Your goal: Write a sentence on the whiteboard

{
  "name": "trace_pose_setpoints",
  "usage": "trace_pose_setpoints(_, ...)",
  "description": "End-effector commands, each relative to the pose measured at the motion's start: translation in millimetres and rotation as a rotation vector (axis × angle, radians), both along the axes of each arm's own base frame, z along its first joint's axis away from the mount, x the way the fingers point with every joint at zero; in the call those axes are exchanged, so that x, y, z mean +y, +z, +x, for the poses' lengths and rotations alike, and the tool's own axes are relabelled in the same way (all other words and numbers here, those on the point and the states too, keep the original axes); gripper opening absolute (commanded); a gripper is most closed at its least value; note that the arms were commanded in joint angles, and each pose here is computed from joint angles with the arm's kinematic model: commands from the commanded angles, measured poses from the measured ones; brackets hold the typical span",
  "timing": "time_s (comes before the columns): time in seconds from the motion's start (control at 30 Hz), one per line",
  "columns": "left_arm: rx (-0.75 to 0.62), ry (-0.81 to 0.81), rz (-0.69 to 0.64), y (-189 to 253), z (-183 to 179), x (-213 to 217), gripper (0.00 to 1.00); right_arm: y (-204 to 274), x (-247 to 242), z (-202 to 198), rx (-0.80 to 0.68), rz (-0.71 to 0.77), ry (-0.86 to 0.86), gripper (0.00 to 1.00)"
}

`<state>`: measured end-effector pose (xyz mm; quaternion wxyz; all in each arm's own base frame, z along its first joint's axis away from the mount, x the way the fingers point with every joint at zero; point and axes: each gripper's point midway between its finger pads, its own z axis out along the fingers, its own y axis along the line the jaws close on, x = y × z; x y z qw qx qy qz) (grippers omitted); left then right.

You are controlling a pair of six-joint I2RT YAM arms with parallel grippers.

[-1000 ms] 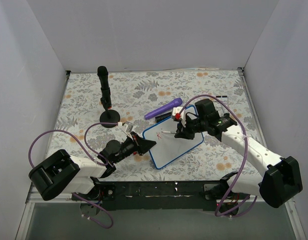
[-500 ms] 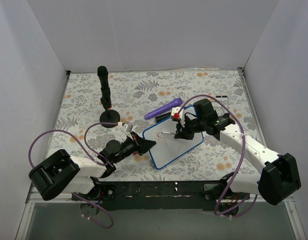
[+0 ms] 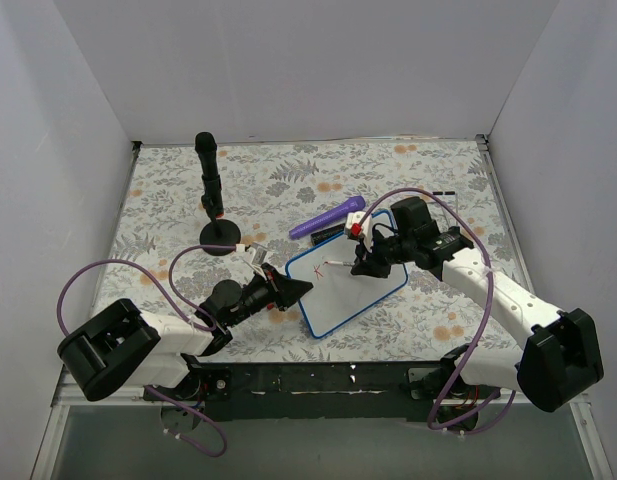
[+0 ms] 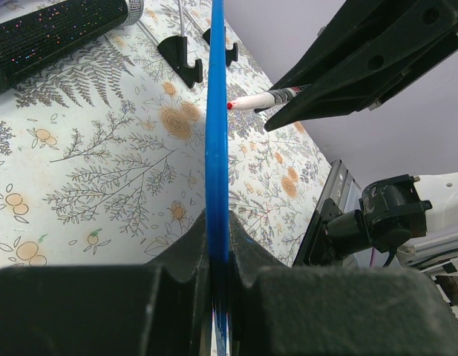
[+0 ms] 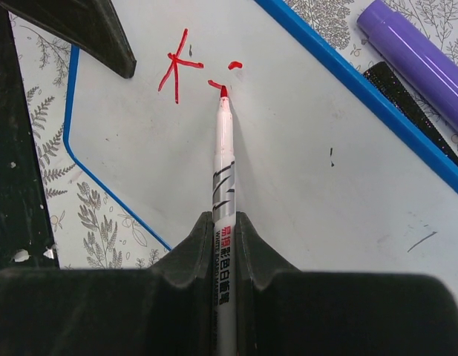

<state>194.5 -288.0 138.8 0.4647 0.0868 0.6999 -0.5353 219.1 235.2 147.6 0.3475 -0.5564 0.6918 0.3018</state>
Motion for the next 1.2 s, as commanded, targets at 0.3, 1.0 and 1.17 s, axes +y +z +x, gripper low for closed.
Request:
trace_pose_setpoints(0.3,-0.080,-0.023,-0.050,22,-3,-2,0.00,-20,-7,-24,0.021,-0.056,0.115,0.01)
trace_pose_setpoints(1.0,-0.080,-0.027,-0.050,21,-5,-1,0.00,26,0,9,-0.071,0.039,0.017,0.01)
trace_pose_setpoints(1.17,-0.083,-0.034,-0.052,22,-6,-2,0.00,18,-1,16,-0.056,0.015,-0.018,0.01)
